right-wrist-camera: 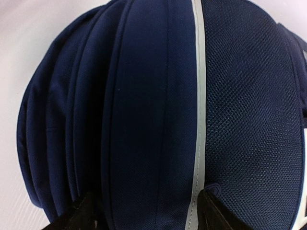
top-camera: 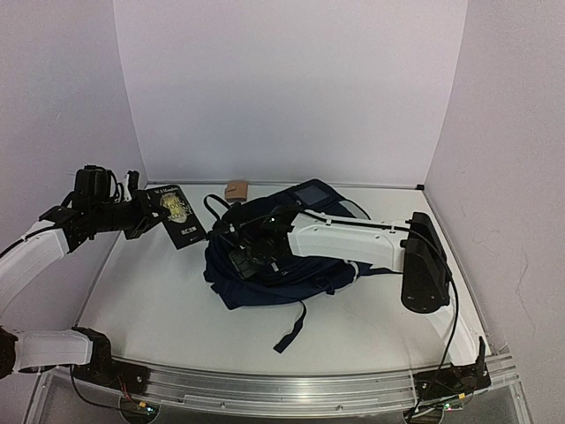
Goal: Pack the student bag
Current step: Place the book in the student bag.
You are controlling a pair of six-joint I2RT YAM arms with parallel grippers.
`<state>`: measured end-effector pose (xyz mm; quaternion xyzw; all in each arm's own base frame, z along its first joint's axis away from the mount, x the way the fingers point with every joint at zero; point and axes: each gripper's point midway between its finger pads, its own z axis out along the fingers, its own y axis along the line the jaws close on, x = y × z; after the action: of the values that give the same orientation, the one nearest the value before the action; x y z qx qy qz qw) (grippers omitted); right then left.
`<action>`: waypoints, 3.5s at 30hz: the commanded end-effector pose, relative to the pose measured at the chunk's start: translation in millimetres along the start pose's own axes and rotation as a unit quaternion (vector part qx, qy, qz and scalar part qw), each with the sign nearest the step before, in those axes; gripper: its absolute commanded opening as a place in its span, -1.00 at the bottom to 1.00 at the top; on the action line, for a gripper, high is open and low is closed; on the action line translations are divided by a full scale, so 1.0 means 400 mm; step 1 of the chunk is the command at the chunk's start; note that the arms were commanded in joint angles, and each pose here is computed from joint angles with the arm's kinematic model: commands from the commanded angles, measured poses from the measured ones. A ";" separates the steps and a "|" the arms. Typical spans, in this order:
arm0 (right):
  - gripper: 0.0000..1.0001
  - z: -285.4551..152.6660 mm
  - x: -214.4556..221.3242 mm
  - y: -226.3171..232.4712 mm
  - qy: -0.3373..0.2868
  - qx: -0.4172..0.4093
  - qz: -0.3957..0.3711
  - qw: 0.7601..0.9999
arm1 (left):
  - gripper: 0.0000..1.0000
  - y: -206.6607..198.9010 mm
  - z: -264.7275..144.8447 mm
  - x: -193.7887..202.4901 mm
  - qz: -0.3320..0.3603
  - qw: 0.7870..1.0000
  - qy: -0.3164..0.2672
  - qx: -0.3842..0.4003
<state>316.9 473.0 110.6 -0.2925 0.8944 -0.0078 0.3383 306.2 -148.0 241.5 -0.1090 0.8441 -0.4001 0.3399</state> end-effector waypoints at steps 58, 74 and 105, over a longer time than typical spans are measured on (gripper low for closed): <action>-1.00 -0.418 -0.344 -0.157 -0.223 -0.107 0.208 0.946 | -1.00 -0.201 0.537 0.151 -0.021 0.952 0.154 0.263; 0.04 -0.404 -0.290 -0.248 -0.225 -0.005 0.199 0.954 | 0.48 -0.072 0.386 0.167 0.013 0.987 0.146 0.066; 0.82 -0.081 0.030 -0.376 -0.028 -0.135 0.368 0.920 | 0.76 0.081 0.051 0.148 0.067 0.974 0.183 -0.115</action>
<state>369.1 319.2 178.6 0.0008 0.9237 0.2062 0.3228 273.7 -158.6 161.7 -0.0419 0.9472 -0.2687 0.1701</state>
